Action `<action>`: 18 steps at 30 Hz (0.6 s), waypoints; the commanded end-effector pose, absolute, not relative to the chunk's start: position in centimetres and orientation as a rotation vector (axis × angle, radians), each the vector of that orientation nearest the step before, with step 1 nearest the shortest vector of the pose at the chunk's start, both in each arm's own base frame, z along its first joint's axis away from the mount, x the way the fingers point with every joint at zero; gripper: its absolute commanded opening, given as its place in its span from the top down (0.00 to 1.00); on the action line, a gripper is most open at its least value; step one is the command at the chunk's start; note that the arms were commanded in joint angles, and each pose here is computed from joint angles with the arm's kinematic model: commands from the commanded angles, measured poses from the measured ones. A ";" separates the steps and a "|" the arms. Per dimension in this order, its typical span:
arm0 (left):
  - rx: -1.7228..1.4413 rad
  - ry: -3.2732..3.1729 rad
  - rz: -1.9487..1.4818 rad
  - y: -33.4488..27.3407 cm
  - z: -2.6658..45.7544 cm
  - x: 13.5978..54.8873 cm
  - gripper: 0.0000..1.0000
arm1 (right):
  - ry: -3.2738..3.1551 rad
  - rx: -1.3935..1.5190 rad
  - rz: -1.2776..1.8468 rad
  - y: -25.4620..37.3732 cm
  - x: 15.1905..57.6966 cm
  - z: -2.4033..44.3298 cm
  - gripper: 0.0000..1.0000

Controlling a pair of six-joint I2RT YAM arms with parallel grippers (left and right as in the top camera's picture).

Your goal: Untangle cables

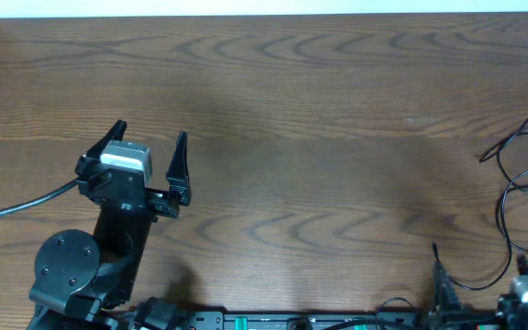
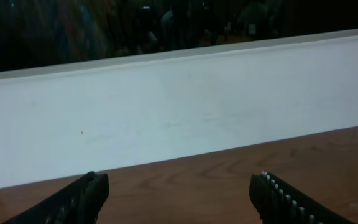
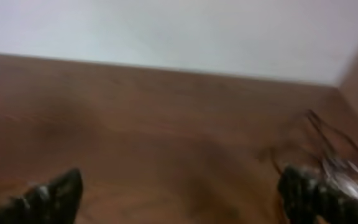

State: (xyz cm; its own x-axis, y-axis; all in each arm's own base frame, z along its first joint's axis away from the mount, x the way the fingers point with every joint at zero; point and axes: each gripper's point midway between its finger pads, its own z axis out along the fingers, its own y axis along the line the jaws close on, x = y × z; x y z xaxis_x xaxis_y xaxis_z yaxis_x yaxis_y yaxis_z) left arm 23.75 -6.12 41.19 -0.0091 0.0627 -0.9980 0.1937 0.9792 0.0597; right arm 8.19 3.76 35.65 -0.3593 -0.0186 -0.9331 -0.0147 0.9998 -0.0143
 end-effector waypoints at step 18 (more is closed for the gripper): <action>0.167 1.572 -0.124 -5.8 41.8 23.5 0.22 | 1.738 -0.699 0.069 10.5 5.9 34.2 0.01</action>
State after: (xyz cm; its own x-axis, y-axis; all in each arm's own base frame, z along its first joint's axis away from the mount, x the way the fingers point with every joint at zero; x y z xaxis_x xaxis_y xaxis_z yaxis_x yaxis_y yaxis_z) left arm 23.75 -6.13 41.10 -0.0164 0.0450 -0.9989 0.1940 0.9801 0.0410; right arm 7.62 7.99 34.38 -0.2613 -0.3005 -0.9173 -0.3590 0.9124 -0.1966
